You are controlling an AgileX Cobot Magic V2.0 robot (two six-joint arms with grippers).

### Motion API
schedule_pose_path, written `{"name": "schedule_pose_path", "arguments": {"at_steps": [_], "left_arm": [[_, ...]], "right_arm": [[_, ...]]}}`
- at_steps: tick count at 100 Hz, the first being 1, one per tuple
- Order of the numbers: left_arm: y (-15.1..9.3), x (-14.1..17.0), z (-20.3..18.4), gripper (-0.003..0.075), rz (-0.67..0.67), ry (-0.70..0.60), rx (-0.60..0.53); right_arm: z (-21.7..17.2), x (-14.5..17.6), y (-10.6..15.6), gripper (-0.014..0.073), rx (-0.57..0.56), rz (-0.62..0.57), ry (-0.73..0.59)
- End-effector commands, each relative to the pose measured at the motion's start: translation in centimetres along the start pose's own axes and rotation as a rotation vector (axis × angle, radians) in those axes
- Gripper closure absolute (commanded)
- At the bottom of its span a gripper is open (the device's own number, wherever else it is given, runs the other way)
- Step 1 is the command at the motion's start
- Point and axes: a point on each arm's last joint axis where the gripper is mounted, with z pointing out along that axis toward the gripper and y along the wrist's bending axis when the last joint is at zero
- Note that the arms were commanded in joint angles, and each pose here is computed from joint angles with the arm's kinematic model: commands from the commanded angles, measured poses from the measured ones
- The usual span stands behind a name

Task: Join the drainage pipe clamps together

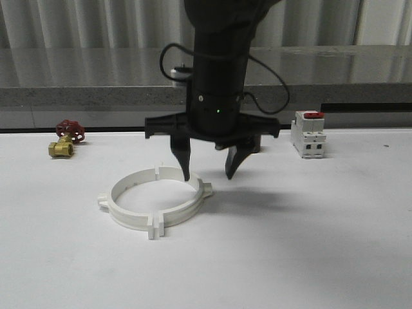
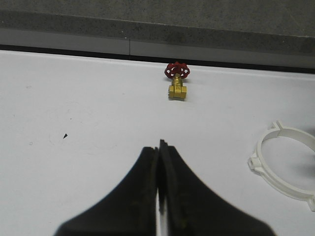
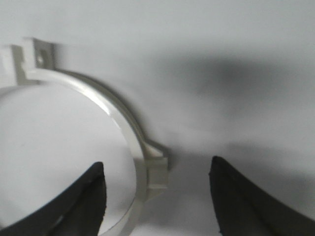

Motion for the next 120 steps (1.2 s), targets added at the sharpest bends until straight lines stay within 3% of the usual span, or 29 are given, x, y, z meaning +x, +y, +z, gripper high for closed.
{"name": "schedule_pose_path", "arguments": {"at_steps": [1, 16, 34, 56, 70, 99, 108, 120], "left_arm": [[-0.2, -1.6, -0.4, 0.0741, -0.007, -0.101, 0.013], [-0.2, -1.6, -0.4, 0.0741, -0.007, -0.101, 0.013], [-0.2, -1.6, -0.4, 0.0741, -0.007, -0.101, 0.013], [-0.2, -1.6, -0.4, 0.0741, -0.007, -0.101, 0.013], [-0.2, -1.6, -0.4, 0.0741, -0.007, -0.101, 0.013], [-0.2, -1.6, -0.4, 0.0741, -0.007, -0.101, 0.013], [-0.2, -1.6, -0.4, 0.0741, -0.007, -0.101, 0.013], [-0.2, -1.6, -0.4, 0.0741, -0.007, -0.101, 0.013]], "right_arm": [[-6.4, -2.5, -0.7, 0.0125, -0.053, -0.053, -0.171], [-11.0, -4.0, -3.5, 0.0126, -0.056, -0.075, -0.265], [-14.8, -3.7, -9.3, 0.0126, -0.011, -0.023, -0.332], [-17.8, 1.1, -18.0, 0.0126, 0.064, 0.142, -0.394], [-19.5, 5.5, -21.6, 0.0126, 0.113, 0.216, -0.436], [-21.2, 14.5, -22.7, 0.0143, 0.117, 0.240, -0.475], [-21.3, 16.9, -22.7, 0.0242, 0.107, 0.247, -0.490], [-21.8, 19.4, -22.8, 0.0467, 0.101, 0.251, -0.524]]}}
